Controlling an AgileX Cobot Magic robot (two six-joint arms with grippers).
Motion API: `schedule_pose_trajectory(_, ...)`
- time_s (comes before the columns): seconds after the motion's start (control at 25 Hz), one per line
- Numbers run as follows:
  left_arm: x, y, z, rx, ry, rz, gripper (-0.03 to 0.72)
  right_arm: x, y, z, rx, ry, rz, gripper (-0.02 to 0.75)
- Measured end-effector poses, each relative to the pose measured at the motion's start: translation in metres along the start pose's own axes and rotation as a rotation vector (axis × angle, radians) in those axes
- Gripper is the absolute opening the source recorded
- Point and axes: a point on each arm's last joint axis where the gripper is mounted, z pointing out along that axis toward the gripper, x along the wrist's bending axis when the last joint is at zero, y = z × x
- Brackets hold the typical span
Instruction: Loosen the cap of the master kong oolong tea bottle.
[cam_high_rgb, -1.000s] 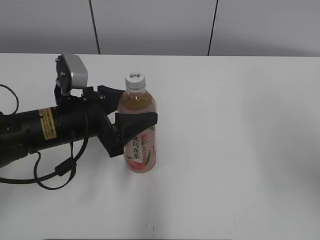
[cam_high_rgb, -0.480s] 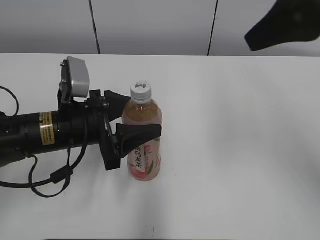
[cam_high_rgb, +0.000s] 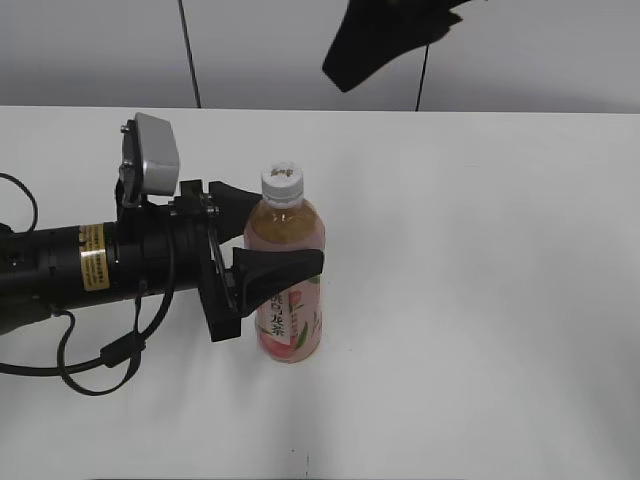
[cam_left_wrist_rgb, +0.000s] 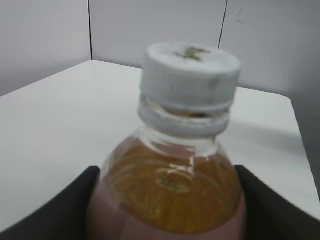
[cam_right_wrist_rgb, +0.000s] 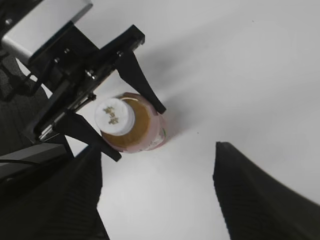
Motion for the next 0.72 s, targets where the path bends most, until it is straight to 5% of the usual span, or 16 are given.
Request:
schedule_pose_trajectory(0.28,0.000,0.000,0.000,0.000,-0.001,0.000,0.468,0.008,0.023,0.032,0.018,0.056,-0.046,0.448)
schedule_pose_trajectory(0.72,0.000,0.000,0.000,0.000,-0.001,0.000,0.467,0.017,0.034,0.058,0.067,0.067,0.106,0.435)
